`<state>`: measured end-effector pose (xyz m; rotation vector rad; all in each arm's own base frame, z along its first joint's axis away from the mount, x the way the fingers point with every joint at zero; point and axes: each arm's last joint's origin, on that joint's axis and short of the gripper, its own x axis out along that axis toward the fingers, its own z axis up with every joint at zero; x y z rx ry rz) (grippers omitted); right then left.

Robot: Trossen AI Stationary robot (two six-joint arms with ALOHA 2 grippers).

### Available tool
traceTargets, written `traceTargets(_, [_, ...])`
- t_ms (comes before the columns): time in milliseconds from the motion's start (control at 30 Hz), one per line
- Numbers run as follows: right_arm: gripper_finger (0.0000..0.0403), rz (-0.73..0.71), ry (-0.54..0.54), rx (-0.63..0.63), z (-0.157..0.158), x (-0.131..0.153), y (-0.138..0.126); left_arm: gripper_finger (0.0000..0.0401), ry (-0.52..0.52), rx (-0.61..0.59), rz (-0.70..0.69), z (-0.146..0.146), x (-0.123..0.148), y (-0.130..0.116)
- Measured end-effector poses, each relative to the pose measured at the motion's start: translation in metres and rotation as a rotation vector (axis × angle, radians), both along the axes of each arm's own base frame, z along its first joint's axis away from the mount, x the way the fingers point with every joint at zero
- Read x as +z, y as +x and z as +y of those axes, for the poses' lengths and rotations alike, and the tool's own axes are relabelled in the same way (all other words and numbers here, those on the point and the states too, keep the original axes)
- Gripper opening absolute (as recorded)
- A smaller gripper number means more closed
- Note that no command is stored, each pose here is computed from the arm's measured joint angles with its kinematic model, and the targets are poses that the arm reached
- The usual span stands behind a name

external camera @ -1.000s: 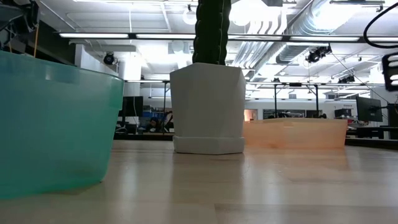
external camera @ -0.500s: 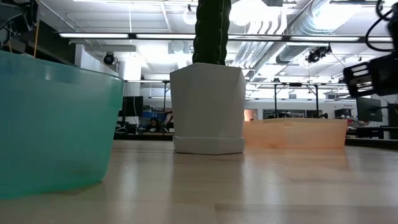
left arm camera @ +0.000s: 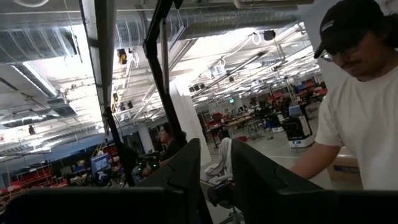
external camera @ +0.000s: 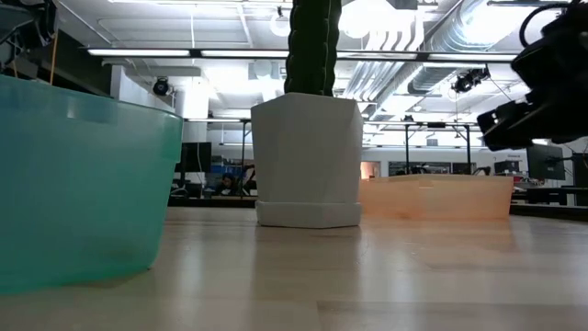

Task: Sort pens & pencils
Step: Return to Home Position

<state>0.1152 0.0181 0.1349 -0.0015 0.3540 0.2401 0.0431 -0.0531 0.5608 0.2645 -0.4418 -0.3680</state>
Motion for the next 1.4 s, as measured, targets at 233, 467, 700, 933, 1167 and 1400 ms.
traceTargets(233, [0.0142,0.0,0.0,-0.082,-0.009,0.0,0.001,0.0079,-0.003,-0.039,-0.016,-0.001,0.001,-0.001])
traceTargets(467, [0.0142,0.002,0.0,-0.096,-0.011,0.0,0.001,0.0079,0.004,-0.076,-0.034,-0.002,0.001,-0.001])
traceTargets(700, [0.0142,0.003,-0.001,-0.096,-0.011,0.0,0.001,0.0078,0.013,-0.103,-0.045,-0.003,0.001,-0.002])
traceTargets(933, [0.0142,0.003,0.0,-0.096,-0.011,0.0,0.001,0.0078,0.04,-0.092,-0.056,-0.005,0.001,-0.001])
traceTargets(1167, [0.0142,0.003,0.0,-0.095,-0.011,0.0,0.001,0.0078,0.015,-0.2,-0.067,-0.008,0.001,-0.002])
traceTargets(1400, [0.0142,0.004,0.0,-0.095,-0.011,0.0,0.001,0.0079,0.181,-0.307,-0.128,-0.011,-0.006,-0.005])
